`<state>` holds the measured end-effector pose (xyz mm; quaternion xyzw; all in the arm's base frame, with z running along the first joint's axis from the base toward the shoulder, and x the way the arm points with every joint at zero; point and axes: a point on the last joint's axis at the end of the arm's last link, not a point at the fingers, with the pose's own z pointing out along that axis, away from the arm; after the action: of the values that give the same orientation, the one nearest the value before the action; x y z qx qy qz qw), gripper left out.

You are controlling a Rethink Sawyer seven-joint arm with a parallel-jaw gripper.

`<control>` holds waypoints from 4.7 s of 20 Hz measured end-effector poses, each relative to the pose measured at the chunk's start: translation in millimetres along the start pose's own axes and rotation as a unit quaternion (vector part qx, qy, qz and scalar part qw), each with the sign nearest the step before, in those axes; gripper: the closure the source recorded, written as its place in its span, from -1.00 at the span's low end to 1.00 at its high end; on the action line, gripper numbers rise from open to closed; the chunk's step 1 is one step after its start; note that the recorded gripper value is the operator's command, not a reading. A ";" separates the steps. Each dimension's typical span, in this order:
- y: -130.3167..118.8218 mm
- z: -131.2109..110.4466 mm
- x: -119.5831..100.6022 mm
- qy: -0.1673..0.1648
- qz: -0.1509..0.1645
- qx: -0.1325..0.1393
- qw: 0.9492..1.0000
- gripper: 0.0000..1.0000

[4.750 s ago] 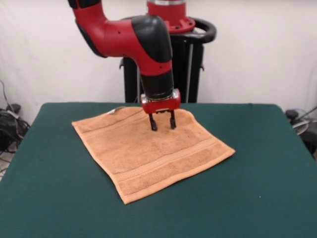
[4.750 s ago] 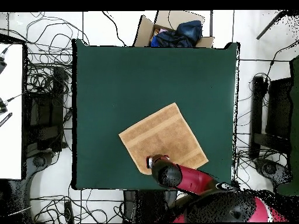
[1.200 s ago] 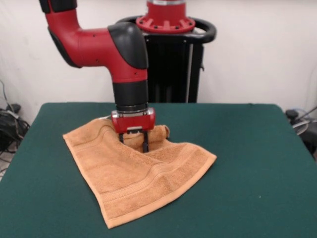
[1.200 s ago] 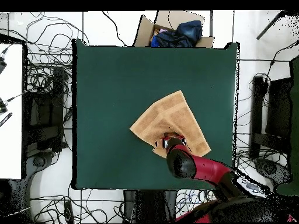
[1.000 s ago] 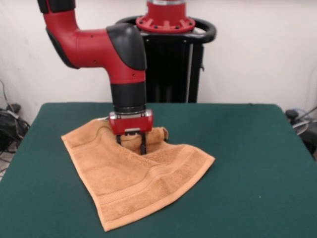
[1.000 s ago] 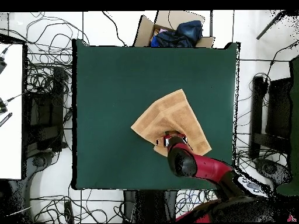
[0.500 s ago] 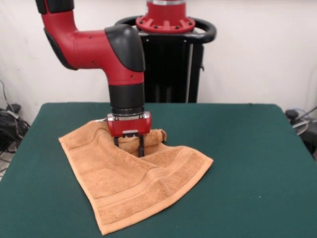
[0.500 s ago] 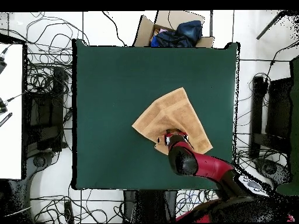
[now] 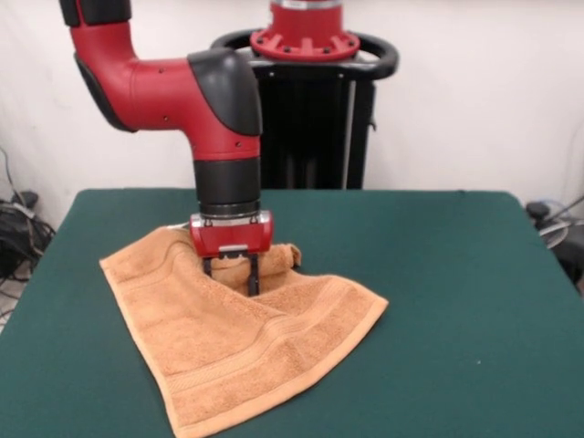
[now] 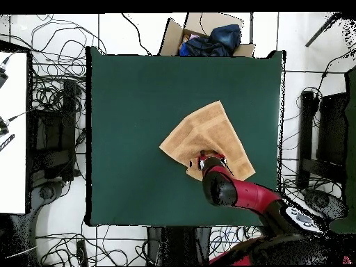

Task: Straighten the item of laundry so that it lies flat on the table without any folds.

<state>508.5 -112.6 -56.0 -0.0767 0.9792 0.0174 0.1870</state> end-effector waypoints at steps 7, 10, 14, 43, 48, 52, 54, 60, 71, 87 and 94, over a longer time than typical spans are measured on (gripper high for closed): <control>-6.2 4.6 -13.3 -0.015 -0.006 0.005 1.000 -1.00; -11.6 6.9 -18.0 -0.022 -0.013 0.009 1.000 -1.00; -15.3 8.0 -20.1 -0.026 -0.020 0.013 0.999 -1.00; -17.3 16.0 -20.9 -0.030 -0.033 0.019 0.999 -1.00; -16.2 16.3 -21.9 -0.031 -0.035 0.020 0.999 1.00; -15.8 16.5 -22.6 -0.030 -0.036 0.020 0.999 1.00; -15.7 16.5 -22.5 -0.030 -0.037 0.021 0.999 1.00; -12.8 15.9 -23.6 -0.024 -0.053 0.029 0.998 1.00; -15.3 15.2 -24.3 -0.021 -0.062 0.037 0.997 -1.00; 22.2 -36.1 -11.3 0.020 -0.076 0.064 0.995 -1.00; 76.6 -63.7 -1.9 0.032 -0.089 0.076 0.993 -1.00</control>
<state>475.1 -40.6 4.3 -0.1499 0.9724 -0.0761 0.1617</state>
